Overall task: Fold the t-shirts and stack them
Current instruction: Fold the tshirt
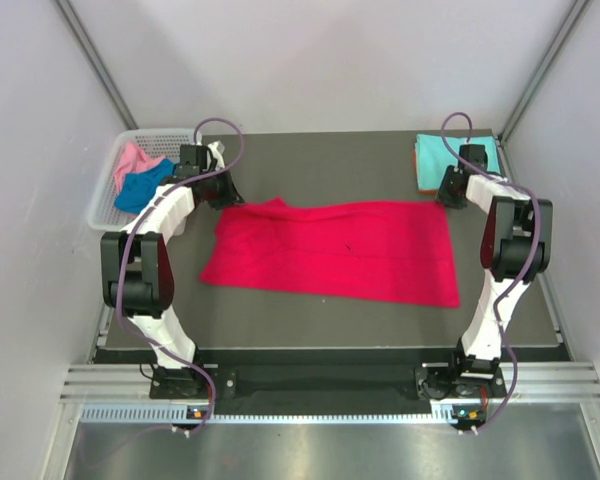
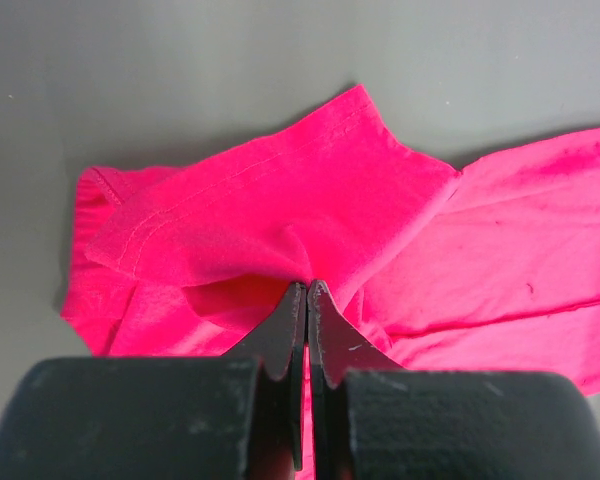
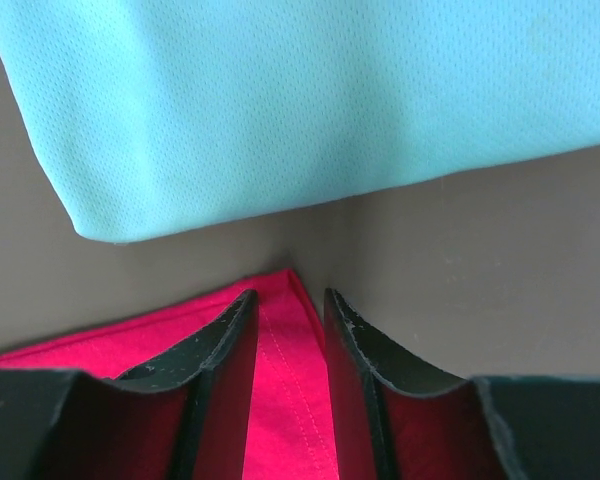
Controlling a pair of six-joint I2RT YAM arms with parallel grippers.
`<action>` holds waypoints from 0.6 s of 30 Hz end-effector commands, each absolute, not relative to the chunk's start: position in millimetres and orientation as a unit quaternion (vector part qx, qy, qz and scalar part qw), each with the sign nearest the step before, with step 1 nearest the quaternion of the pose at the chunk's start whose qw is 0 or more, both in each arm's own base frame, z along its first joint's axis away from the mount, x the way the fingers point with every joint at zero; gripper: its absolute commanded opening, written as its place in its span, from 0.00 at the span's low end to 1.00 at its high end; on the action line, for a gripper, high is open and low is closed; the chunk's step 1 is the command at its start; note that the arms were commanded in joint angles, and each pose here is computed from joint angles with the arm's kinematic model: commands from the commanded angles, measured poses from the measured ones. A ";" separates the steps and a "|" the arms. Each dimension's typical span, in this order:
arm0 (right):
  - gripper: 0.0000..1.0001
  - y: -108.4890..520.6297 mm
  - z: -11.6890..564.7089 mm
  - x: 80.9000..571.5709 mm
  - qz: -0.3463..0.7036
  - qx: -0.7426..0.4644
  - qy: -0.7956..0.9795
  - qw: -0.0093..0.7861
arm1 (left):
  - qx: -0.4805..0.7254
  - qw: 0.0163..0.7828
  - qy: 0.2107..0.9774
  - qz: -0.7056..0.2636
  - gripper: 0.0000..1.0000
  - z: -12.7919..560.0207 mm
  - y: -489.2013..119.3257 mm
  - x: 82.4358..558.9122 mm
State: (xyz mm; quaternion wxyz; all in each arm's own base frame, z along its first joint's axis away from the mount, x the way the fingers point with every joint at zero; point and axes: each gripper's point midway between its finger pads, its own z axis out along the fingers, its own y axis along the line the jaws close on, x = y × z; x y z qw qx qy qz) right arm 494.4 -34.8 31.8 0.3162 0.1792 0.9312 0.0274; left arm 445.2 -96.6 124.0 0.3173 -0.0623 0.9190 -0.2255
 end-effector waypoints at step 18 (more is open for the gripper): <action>0.25 -30.5 36.5 513.2 0.028 0.157 0.928 0.336 | -0.058 0.338 0.907 -0.245 0.00 143.7 -102.2 458.1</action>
